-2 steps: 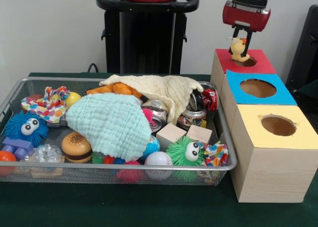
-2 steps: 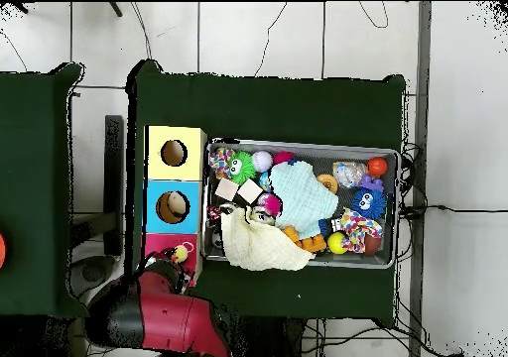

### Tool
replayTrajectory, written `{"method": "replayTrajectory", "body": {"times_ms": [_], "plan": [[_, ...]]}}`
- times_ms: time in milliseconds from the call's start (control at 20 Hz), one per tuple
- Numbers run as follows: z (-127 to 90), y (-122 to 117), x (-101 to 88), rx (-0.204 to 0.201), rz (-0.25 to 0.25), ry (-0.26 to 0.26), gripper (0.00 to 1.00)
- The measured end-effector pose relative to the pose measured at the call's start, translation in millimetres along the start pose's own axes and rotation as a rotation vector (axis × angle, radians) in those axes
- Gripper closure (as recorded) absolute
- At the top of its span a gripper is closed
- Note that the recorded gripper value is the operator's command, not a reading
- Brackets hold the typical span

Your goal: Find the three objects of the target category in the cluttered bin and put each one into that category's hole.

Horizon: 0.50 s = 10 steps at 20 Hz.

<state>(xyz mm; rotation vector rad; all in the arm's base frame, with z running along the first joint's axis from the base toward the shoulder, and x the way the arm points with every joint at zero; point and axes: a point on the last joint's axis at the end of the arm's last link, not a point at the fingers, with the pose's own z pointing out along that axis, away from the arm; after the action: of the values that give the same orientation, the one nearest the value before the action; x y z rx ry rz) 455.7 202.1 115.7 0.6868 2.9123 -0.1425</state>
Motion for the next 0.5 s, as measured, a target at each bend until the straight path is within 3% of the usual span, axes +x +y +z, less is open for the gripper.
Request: {"method": "replayTrajectory", "body": {"times_ms": [500], "plan": [[2.4, -10.7, -17.3, 0.002, 0.064, 0.004, 1.00]]}}
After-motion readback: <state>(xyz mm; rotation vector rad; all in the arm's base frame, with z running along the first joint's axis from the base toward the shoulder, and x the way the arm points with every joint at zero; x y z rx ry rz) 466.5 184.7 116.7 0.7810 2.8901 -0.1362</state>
